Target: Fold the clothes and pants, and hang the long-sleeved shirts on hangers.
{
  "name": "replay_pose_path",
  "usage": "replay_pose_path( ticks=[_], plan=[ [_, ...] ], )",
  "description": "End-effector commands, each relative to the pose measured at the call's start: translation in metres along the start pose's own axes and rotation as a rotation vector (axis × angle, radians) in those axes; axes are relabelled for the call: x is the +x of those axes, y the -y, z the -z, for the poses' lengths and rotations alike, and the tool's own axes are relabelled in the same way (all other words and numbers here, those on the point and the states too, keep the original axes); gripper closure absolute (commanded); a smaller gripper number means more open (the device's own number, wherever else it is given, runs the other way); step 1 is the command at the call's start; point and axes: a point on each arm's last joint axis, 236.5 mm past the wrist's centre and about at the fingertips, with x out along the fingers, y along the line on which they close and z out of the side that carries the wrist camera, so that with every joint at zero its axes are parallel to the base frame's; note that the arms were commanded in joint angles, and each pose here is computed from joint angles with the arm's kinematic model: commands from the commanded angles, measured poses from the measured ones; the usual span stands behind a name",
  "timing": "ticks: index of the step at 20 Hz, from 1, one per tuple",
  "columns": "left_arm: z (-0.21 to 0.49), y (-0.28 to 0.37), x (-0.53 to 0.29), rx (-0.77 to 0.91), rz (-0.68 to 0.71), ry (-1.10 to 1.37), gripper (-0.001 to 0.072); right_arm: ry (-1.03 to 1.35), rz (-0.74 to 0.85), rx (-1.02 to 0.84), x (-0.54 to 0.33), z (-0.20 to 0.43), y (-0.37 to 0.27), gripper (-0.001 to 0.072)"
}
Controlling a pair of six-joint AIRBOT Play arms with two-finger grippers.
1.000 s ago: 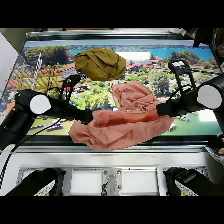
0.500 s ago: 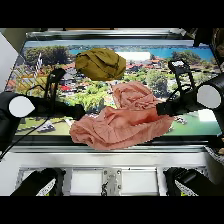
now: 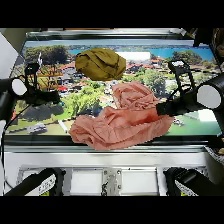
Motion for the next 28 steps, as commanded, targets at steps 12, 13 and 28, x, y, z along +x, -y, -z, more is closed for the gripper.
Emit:
replay_pose_path(
  ticks=[12, 13, 28],
  plan=[
    [-0.052, -0.092, 0.142, 0.181, -0.345, -0.150, 0.0051, -0.001, 0.000, -0.001, 0.000, 0.000, 0.000, 0.0699],
    [-0.055, -0.095, 0.148, 0.176, -0.346, -0.149, 0.0052, -0.001, 0.000, -0.001, 0.000, 0.000, 0.000, 0.0699],
    [-0.094, -0.114, 0.174, 0.088, -0.333, -0.013, 0.0052, -0.001, 0.000, -0.001, 0.000, 0.000, 0.000, 0.0699]
  ],
)
